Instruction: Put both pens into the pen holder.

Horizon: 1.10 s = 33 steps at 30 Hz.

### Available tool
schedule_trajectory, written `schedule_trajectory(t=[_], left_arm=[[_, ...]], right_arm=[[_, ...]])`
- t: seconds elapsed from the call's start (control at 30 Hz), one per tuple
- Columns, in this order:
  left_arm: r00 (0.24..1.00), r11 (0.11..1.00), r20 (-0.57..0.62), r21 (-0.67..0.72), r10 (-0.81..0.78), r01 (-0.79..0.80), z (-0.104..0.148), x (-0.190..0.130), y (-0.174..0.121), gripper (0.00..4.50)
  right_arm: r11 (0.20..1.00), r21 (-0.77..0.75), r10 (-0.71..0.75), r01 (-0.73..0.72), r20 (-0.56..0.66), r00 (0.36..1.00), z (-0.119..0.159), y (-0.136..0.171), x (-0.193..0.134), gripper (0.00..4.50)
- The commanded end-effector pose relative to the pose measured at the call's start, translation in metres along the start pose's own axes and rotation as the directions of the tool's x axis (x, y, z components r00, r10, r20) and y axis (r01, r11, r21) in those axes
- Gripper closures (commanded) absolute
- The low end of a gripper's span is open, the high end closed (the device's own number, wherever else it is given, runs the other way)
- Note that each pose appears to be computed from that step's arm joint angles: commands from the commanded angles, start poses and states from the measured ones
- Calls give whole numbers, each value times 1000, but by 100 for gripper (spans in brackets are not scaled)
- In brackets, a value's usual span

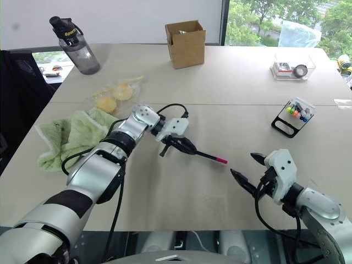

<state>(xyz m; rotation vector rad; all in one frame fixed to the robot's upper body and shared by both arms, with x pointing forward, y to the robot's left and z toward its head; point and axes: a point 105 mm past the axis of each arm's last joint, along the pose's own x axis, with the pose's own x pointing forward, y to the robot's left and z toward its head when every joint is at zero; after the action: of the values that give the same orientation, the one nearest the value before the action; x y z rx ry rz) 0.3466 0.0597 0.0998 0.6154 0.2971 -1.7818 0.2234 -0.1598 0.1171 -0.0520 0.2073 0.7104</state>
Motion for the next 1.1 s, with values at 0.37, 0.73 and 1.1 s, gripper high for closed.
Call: schedule_trajectory(t=[0.37, 0.73, 1.1], left_arm=[[839, 952, 543, -276, 40, 132, 57, -14, -24, 441], [820, 928, 563, -349, 101, 126, 67, -3, -26, 450], [840, 928, 530, -358, 114, 100, 67, 5, -24, 450]], right_arm=[[921, 310, 99, -234, 396, 913, 80, -3, 6, 0], [848, 394, 166, -355, 438, 884, 92, 15, 30, 116], [836, 422, 147, -350, 443, 884, 92, 17, 36, 443]])
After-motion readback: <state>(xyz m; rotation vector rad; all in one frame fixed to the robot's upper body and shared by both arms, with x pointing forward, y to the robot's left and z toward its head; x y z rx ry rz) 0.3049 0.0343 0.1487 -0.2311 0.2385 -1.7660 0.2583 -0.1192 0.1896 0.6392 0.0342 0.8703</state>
